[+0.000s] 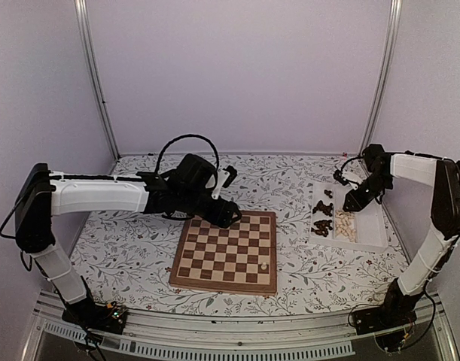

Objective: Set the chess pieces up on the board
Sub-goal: Pick up the chess piece from the storage box.

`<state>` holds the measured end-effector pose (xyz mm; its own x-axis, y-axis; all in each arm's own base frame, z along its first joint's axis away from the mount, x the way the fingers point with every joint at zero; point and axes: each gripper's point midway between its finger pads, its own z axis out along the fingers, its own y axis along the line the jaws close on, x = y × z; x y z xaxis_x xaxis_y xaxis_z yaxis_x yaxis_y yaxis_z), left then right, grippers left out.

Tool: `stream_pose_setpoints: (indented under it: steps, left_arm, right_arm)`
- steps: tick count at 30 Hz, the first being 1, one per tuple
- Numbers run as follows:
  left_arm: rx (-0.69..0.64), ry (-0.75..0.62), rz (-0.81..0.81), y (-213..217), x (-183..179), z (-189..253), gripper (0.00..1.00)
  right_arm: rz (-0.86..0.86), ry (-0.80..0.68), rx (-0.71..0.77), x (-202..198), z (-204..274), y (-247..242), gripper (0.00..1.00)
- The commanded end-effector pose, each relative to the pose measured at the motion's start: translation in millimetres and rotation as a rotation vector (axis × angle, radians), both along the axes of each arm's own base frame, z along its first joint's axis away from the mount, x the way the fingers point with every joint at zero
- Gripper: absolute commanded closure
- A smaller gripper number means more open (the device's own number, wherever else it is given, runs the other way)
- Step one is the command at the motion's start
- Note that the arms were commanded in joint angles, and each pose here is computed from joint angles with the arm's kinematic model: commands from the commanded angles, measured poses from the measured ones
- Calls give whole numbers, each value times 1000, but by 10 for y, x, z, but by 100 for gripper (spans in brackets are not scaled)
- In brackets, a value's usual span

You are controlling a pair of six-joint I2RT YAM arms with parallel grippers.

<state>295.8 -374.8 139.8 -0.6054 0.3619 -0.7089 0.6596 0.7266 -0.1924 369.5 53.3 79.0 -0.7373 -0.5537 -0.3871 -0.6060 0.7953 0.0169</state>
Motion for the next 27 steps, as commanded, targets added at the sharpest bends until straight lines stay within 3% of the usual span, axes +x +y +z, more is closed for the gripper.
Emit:
stream_pose_setpoints:
  steps: [1,18,27]
  left_arm:
    - [-17,-21,-34,-109,-38,94,25]
    - [-7,-15,-40,-98,-69,50,24]
    - [0,-5,-40,-77,-90,2,24]
  right_arm:
    - [65,65,-98,-289,-151,-125,76]
    - [291,152,-193,-555,-125,-126,78]
    - [367,177,-291,-486,-232,-145,77]
